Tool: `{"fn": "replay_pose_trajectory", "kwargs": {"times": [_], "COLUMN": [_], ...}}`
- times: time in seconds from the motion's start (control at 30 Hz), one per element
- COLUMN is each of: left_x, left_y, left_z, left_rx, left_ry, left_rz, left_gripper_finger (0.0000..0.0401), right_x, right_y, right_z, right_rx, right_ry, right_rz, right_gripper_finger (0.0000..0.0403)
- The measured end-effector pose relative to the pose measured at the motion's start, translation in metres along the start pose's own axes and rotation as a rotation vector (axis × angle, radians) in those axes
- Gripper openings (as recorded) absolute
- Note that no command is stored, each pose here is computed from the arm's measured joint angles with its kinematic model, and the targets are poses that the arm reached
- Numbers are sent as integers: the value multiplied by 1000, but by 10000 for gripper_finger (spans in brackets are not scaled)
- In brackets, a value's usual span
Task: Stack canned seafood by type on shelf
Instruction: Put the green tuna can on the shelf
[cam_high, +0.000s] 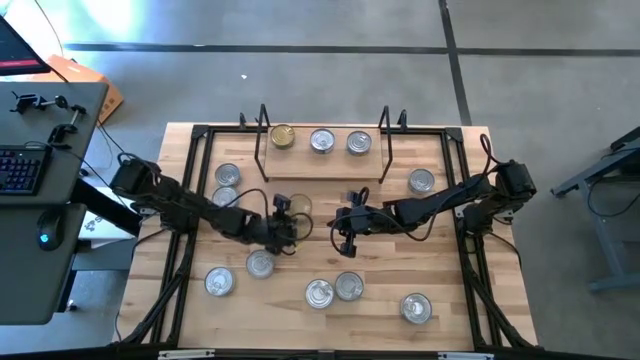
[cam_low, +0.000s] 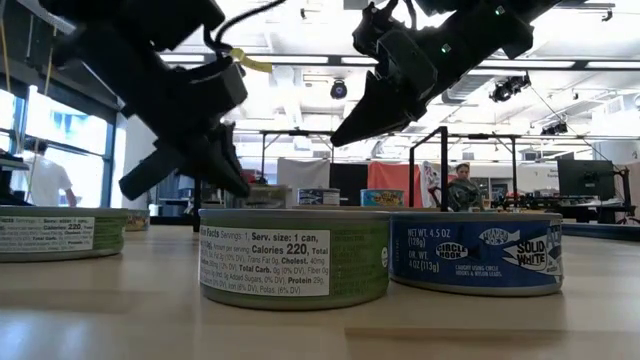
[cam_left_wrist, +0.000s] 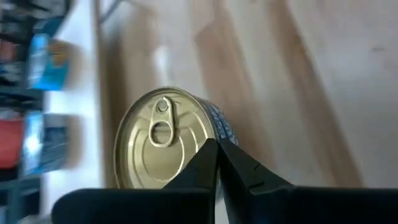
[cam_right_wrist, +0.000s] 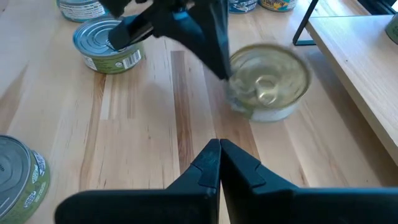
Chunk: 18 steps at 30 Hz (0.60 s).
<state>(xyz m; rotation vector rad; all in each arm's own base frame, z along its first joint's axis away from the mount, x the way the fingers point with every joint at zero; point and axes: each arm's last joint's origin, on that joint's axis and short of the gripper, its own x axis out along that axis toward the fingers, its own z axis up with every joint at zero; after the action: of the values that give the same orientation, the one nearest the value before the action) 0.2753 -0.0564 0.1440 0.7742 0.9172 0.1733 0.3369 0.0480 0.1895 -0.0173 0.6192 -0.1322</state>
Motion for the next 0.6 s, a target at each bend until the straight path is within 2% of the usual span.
{"fn": "replay_pose_trajectory", "kwargs": {"times": [0.23, 0.37, 0.47, 0.6], "left_x": [-6, 3, 12, 26], "left_y": [3, 19, 39, 65], "left_z": [6, 0, -10, -27], "left_rx": [5, -45, -134, -229], "left_ry": [36, 97, 124, 150], "left_rz": [145, 229, 226, 163], "left_gripper_finger": [0, 0, 0, 0], "right_x": [0, 0, 0, 0], "right_y": [0, 0, 0, 0], "right_z": [0, 0, 0, 0], "right_rx": [0, 0, 0, -10], "right_ry": [0, 0, 0, 0], "right_rz": [0, 0, 0, 0], "right_gripper_finger": [0, 0, 0, 0]}}
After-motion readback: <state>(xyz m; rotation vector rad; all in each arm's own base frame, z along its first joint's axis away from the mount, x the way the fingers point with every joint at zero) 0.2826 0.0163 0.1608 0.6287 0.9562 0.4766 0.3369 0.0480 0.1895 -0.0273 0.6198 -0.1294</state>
